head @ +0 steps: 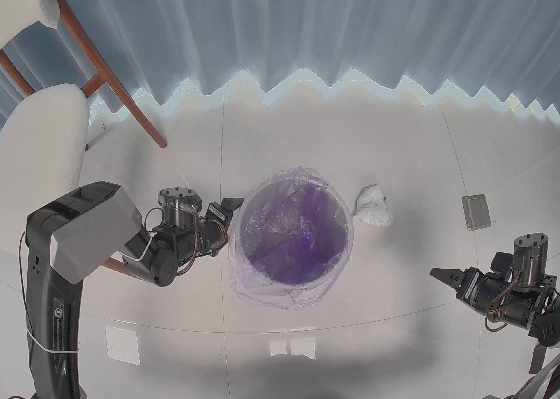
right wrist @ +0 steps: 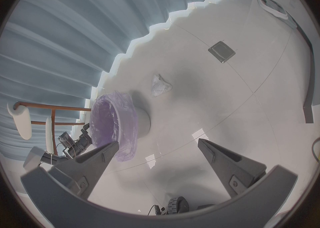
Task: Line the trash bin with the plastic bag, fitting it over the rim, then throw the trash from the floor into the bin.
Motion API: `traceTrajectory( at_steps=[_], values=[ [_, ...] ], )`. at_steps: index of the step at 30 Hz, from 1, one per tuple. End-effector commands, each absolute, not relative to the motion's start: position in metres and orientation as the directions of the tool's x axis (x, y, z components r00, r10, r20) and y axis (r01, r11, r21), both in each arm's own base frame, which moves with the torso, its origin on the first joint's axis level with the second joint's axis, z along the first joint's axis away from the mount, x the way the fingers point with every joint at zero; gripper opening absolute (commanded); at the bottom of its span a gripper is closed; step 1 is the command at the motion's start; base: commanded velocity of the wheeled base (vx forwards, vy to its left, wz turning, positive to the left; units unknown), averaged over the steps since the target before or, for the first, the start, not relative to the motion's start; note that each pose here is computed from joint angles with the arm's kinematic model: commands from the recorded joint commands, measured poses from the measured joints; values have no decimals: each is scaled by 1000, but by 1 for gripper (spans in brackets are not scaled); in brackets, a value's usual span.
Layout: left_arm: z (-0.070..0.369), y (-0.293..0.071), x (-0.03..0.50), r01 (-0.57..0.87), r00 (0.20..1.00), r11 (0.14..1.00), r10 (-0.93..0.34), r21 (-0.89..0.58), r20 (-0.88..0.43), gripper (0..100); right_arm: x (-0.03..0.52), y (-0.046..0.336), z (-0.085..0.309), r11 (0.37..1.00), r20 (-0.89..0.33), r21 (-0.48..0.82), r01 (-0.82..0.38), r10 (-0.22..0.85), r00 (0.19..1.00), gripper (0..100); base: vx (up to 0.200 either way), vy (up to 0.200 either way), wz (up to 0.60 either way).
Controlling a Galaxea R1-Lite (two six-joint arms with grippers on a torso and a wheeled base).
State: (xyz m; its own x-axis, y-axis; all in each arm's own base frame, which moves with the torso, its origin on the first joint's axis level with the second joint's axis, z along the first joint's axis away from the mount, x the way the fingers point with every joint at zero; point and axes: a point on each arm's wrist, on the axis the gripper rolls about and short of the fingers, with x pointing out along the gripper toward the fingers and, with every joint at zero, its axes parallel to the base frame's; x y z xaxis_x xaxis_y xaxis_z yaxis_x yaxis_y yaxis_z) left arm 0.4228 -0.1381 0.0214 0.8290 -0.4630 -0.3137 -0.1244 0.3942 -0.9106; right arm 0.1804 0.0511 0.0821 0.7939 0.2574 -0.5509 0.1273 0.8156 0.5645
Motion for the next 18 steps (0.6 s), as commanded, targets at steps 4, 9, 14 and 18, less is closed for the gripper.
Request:
traceTrajectory(
  at_steps=[4,9,14,18],
  values=[
    [18,-138,425,-134,829,389,-461,-912,-318,0,177,50,79,816,-551,564,126,259,793,100,0,0,0],
    [21,-134,426,-131,836,386,-453,-913,-311,0,176,53,79,818,-553,564,117,268,789,100,0,0,0],
    [20,-130,427,-138,842,388,-438,-911,-314,0,176,53,79,818,-551,564,114,271,789,100,0,0,0],
    [15,-125,429,-154,854,404,-405,-902,-327,0,176,53,79,818,-553,564,114,271,788,100,0,0,0]
  ],
)
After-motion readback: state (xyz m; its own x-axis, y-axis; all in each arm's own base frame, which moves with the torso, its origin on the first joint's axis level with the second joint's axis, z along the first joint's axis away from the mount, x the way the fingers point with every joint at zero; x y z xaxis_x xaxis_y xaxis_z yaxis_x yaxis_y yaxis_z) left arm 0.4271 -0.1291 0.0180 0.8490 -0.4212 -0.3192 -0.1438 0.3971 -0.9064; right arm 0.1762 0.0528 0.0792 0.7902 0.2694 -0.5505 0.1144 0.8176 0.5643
